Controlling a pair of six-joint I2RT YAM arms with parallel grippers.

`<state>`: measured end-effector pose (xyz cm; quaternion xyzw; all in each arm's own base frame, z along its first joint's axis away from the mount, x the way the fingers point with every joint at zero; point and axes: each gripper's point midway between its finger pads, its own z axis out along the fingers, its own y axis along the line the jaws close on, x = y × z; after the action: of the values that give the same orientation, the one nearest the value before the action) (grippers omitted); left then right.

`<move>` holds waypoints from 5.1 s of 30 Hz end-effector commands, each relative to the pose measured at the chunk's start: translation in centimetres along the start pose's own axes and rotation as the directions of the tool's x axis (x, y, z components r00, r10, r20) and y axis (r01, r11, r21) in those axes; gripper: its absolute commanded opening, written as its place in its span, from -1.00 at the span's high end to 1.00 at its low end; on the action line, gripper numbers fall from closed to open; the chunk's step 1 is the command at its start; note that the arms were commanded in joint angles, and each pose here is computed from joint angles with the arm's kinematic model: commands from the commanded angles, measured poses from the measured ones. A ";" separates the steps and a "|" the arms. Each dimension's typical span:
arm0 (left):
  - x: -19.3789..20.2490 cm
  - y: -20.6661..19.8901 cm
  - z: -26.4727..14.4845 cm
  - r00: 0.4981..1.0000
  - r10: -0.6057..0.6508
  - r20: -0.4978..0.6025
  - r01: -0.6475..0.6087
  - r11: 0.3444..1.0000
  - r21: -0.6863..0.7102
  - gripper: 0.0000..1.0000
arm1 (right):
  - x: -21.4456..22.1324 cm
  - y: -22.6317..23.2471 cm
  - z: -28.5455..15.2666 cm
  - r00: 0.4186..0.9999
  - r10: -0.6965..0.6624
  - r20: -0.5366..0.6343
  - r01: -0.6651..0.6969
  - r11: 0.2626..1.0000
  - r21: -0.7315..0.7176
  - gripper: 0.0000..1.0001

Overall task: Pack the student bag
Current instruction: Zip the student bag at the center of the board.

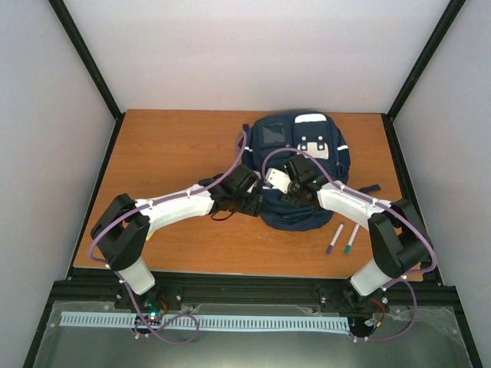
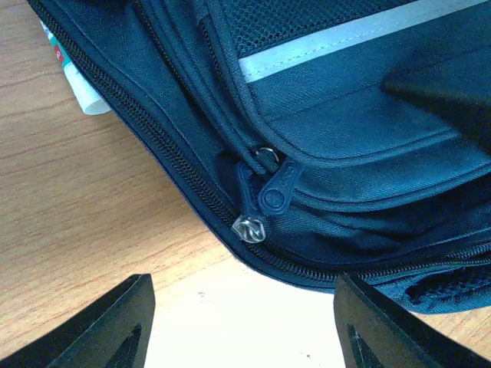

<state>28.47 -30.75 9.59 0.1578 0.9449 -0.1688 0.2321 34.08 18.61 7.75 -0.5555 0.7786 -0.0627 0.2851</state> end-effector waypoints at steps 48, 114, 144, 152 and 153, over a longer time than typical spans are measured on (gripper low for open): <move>-4.0 -0.1 -0.7 0.987 -0.130 0.097 0.116 0.984 0.136 -0.01 | -5.0 -4.3 -6.8 0.984 0.032 0.175 -0.080 0.958 0.274 0.91; 0.3 -0.9 2.2 0.966 0.050 0.254 -0.166 0.873 0.459 0.99 | -3.3 -3.7 -5.1 0.984 0.089 0.153 -0.119 0.972 0.203 0.88; 3.9 -2.2 3.8 0.997 0.019 0.078 -0.060 0.815 0.577 0.56 | -1.8 -1.5 -1.8 0.995 0.083 0.057 -0.089 0.990 0.108 0.88; 4.4 -1.6 3.6 0.997 0.008 0.073 -0.047 0.831 0.555 0.58 | -1.8 -1.5 -1.8 0.995 0.080 0.057 -0.086 0.990 0.110 0.88; 4.4 -1.4 3.5 0.997 0.005 0.075 -0.045 0.836 0.547 0.61 | -1.8 -1.6 -1.8 0.995 0.079 0.059 -0.085 0.990 0.112 0.88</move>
<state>25.72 -32.51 4.32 0.2206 0.8501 -0.4337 0.2013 33.83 19.73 10.10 -0.5263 0.7811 -0.0688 0.3289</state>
